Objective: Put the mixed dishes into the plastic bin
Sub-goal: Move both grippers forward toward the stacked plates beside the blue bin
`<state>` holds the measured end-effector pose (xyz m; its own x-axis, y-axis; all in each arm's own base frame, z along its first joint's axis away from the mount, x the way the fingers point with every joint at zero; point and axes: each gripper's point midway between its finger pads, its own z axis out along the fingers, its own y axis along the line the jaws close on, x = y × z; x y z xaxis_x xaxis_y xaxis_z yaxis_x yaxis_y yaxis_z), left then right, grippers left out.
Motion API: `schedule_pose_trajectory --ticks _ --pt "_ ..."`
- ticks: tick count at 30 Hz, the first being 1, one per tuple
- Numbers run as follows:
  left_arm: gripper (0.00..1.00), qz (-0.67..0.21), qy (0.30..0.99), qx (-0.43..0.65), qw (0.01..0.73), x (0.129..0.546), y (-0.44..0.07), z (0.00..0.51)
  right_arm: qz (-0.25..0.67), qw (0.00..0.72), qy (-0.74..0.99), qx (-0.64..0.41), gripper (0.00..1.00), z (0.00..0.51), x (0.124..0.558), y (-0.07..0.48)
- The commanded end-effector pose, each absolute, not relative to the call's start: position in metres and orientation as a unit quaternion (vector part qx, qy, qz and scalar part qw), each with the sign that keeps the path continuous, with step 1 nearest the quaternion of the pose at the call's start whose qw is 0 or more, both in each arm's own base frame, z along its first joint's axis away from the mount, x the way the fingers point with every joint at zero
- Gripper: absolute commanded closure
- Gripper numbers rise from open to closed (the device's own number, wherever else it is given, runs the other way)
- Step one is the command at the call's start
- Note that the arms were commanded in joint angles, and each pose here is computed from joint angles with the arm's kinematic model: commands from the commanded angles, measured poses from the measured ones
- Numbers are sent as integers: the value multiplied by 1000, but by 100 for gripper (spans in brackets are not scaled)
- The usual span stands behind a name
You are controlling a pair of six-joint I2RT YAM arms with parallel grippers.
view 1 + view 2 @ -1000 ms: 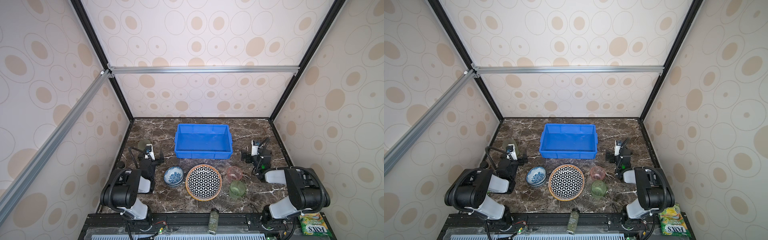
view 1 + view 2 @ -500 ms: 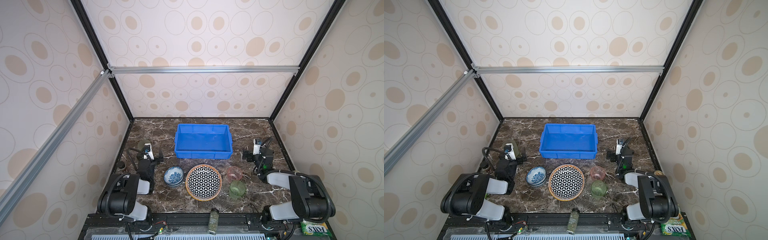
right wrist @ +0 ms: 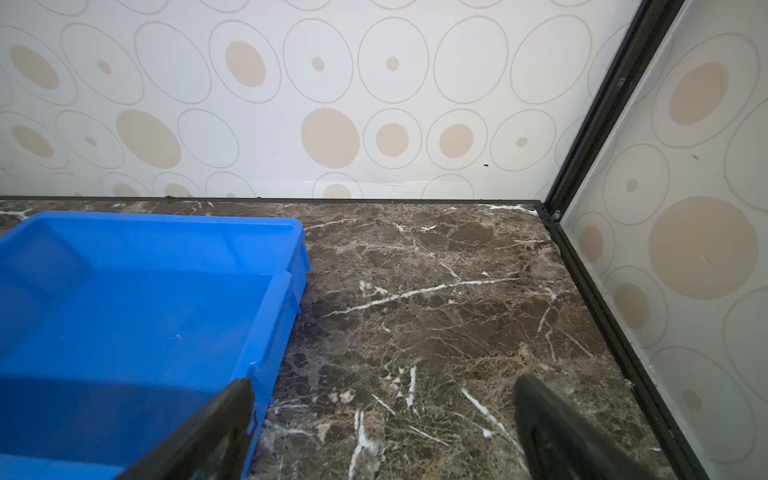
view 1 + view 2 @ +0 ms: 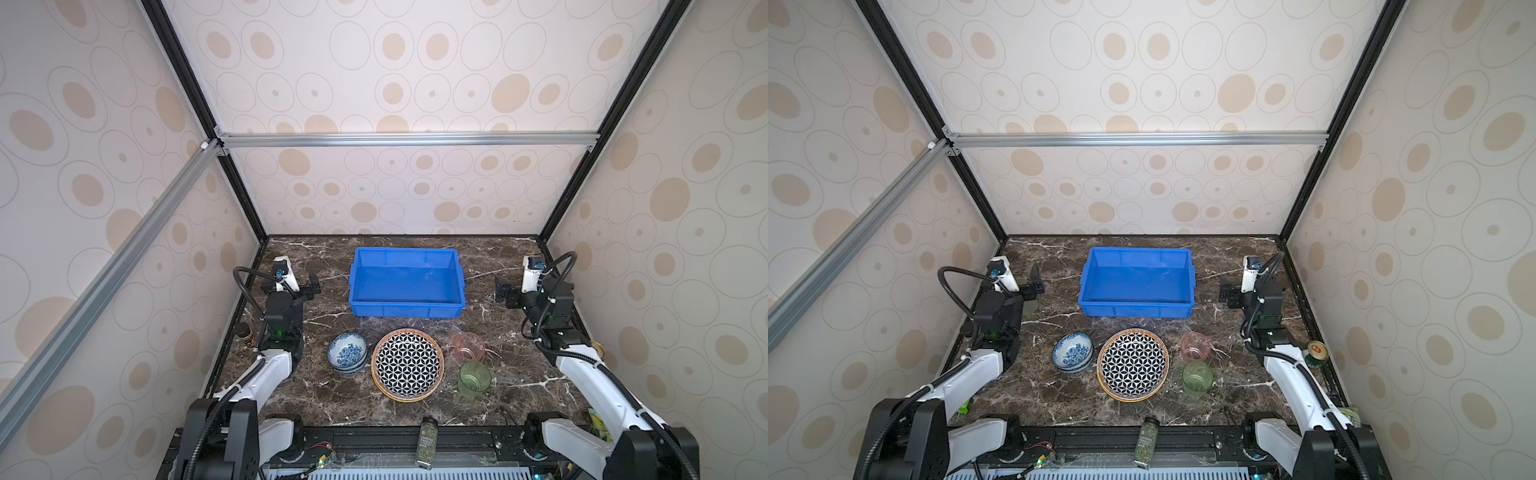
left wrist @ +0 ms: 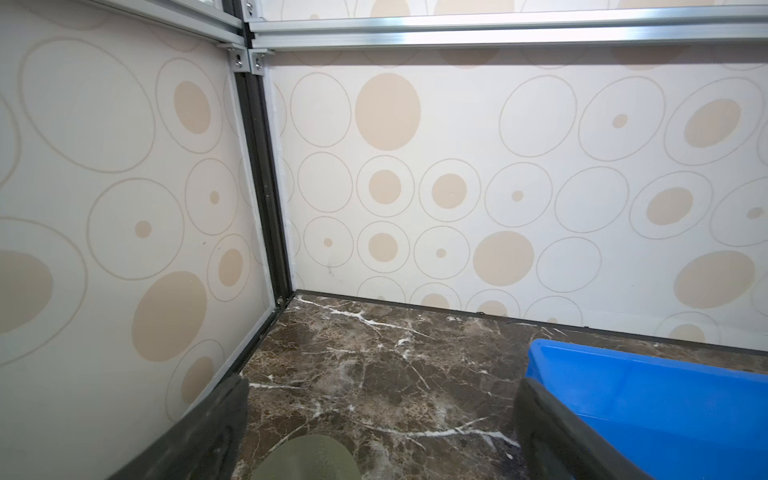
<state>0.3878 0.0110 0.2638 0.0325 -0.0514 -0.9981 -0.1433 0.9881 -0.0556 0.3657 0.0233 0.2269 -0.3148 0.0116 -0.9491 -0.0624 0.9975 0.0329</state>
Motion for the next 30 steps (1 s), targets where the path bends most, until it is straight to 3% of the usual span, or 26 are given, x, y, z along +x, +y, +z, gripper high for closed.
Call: schedule_pose_trajectory --ticks 1,8,25,26,30 --pt "1 12 734 -110 670 386 10 262 66 528 846 -12 0 206 348 42" --pt "1 -23 732 -120 670 372 -2 294 77 485 871 -24 3 205 330 82" --pt "1 -54 831 -46 551 341 -55 271 89 382 910 -131 11 213 281 181" --pt "6 -60 832 -39 550 340 -58 272 89 372 914 -133 11 211 276 182" --pt "10 -90 832 -23 547 336 -71 277 111 333 926 -141 12 204 256 191"
